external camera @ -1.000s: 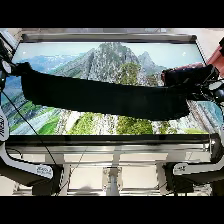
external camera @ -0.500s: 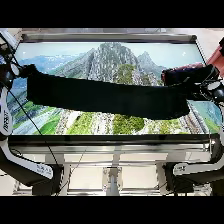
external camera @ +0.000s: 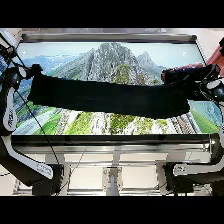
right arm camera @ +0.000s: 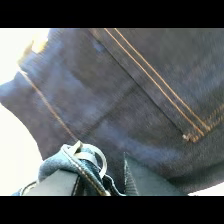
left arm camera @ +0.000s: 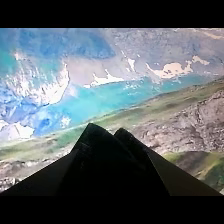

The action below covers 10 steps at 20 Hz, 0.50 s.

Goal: Fold the clothes and pants, and hang the long-sleeved shirts on hangers.

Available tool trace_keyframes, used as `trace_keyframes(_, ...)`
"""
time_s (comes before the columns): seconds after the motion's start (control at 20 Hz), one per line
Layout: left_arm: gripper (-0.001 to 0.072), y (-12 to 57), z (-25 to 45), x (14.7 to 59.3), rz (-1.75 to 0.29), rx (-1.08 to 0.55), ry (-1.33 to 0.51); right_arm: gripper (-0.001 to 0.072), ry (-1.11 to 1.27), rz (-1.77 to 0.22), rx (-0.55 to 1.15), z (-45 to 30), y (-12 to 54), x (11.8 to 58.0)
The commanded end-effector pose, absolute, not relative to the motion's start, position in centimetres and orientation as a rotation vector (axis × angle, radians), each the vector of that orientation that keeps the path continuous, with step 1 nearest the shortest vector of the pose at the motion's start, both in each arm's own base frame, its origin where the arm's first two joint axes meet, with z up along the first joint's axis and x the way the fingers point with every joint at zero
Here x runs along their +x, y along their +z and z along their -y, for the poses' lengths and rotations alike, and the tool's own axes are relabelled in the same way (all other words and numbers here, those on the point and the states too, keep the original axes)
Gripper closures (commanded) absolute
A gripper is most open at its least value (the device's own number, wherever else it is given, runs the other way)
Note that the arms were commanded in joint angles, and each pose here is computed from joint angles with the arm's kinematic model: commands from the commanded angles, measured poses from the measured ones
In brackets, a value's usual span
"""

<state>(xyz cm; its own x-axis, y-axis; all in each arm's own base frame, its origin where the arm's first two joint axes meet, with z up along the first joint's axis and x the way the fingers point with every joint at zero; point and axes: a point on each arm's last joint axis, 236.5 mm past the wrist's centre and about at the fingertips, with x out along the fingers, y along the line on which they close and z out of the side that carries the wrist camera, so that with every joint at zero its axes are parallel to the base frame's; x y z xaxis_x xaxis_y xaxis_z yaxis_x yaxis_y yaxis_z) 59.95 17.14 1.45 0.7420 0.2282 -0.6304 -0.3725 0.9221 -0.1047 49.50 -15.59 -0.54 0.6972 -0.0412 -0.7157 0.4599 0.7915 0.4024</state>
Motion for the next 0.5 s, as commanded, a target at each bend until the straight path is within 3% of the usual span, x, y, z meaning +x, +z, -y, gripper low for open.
trace_keyframes(0.0, 0.0256, 1.6, -16.9, 59.9, -0.658, -0.238, 0.330, 0.0372, -0.287, -0.721, 0.522, 16.1, 2.8, 49.7)
trace_keyframes(0.2, 0.0234, 3.1, -19.0, 57.6, -0.696, -0.254, 0.376, 0.0295, -0.268, -0.722, 0.401, 16.6, 7.9, 49.2)
trace_keyframes(0.25, 0.0226, 3.5, -20.1, 56.6, -0.714, -0.265, 0.398, 0.0245, -0.268, -0.727, 0.367, 16.8, 9.1, 48.9)
trace_keyframes(0.3, 0.0186, 3.6, -21.2, 55.4, -0.741, -0.278, 0.424, 0.0227, -0.267, -0.748, 0.339, 16.9, 10.1, 48.5)
trace_keyframes(0.45, 0.0163, 2.3, -23.8, 51.1, -0.878, -0.309, 0.478, 0.0213, -0.295, -0.834, 0.332, 17.1, 10.3, 46.9)
